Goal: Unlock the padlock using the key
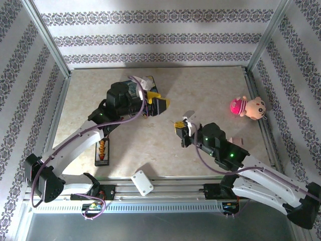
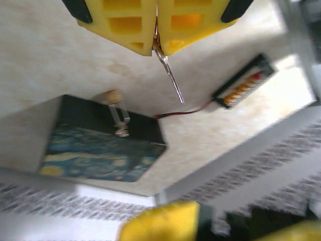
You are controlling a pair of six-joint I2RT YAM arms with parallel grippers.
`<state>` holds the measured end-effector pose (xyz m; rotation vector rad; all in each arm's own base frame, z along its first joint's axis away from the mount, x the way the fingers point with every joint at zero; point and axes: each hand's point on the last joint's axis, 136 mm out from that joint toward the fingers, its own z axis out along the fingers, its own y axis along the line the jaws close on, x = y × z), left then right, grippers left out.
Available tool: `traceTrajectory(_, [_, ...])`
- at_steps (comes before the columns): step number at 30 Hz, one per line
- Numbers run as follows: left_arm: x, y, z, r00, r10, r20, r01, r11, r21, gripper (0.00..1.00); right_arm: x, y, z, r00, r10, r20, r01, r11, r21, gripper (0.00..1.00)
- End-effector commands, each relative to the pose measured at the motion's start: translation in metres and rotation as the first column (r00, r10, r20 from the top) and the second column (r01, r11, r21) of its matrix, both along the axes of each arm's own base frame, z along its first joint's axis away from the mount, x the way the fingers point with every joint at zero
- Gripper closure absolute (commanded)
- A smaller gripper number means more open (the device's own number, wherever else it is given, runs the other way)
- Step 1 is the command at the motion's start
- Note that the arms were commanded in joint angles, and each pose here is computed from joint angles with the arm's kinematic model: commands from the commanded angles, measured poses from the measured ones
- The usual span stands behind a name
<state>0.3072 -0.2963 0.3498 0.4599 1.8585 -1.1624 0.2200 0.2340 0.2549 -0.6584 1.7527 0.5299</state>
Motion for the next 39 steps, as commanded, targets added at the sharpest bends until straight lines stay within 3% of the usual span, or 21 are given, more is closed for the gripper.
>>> traceTrajectory(1, [0.014,0.012,-0.013,0.974,0.102,-0.203,-0.104,0.995,0.003,0.28,0.027,-0.022,0.022,0.942,-0.184,0.281,0.23,0.963,-0.142,1.0])
traceTrajectory(7, [0.016,-0.003,-0.026,0.945,0.049,-0.325,-0.038,0.998,0.04,0.32,0.039,-0.014,0.032,0.89,-0.186,0.416,0.278,0.945,-0.171,1.0])
traceTrajectory(13, [0.013,-0.021,-0.041,0.898,-0.035,-0.439,0.051,0.998,0.024,0.44,0.044,-0.012,0.035,0.872,-0.2,0.446,0.301,0.939,-0.168,1.0])
traceTrajectory(27, [0.007,-0.036,-0.046,0.852,-0.136,-0.506,0.134,0.99,-0.042,0.56,0.049,-0.008,0.028,0.878,-0.203,0.434,0.304,0.936,-0.178,1.0])
traceTrajectory(32, [0.008,-0.041,-0.049,0.838,-0.161,-0.521,0.153,0.986,-0.06,0.68,0.052,-0.004,0.026,0.881,-0.202,0.428,0.305,0.934,-0.188,1.0])
traceTrajectory(39, [0.006,-0.042,-0.051,0.831,-0.173,-0.529,0.165,0.984,-0.063,0.77,0.054,-0.001,0.025,0.885,-0.2,0.421,0.299,0.937,-0.183,1.0])
